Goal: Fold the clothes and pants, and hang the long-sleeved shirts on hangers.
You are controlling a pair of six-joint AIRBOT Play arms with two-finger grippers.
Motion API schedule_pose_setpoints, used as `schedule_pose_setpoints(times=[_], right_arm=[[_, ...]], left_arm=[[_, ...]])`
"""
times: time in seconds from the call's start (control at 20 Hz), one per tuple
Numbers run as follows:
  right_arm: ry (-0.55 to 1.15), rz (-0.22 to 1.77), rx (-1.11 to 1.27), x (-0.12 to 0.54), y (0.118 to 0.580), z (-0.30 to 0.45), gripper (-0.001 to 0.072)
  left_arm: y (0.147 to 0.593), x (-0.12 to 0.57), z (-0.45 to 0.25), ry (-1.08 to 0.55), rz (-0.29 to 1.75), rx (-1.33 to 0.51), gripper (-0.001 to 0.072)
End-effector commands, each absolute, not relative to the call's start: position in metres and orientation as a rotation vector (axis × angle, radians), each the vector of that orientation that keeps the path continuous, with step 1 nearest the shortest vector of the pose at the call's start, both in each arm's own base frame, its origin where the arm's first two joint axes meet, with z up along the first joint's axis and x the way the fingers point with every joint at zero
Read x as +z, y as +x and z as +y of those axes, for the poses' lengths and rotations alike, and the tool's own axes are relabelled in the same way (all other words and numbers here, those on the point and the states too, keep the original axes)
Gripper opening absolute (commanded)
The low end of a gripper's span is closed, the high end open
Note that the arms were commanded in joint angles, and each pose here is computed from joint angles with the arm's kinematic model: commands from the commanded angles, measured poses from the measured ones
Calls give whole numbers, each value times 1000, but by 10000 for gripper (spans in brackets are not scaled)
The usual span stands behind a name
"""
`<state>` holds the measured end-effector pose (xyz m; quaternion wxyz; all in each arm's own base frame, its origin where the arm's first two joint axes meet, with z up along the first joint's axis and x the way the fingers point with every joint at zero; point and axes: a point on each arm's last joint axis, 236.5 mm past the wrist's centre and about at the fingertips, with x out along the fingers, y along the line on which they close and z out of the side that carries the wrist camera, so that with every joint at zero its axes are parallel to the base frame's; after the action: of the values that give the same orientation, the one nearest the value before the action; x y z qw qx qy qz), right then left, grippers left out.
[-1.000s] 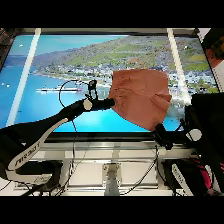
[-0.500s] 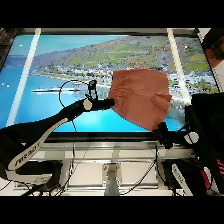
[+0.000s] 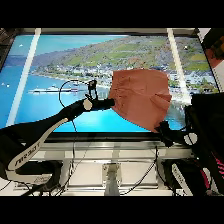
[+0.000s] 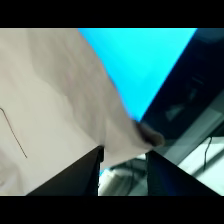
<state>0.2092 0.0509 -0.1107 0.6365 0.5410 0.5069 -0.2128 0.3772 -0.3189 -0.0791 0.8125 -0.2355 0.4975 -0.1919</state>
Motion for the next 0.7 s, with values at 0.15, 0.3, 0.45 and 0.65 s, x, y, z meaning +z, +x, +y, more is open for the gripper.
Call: schedule_pose_setpoints(times=[0.15, 0.3, 0.45, 0.65], right_arm=[[1225, 1167, -520, -121, 210, 46, 308], [1238, 1168, -480, -127, 219, 52, 214], [1230, 1202, -471, -131, 218, 55, 7], [1101, 1234, -281, -98, 224, 70, 5]], left_arm=[[377, -79, -319, -502, 1061, -410, 20], [378, -79, -319, -502, 1061, -410, 20], [378, -79, -318, -502, 1061, -409, 20], [386, -72, -311, -431, 1015, -443, 19]])
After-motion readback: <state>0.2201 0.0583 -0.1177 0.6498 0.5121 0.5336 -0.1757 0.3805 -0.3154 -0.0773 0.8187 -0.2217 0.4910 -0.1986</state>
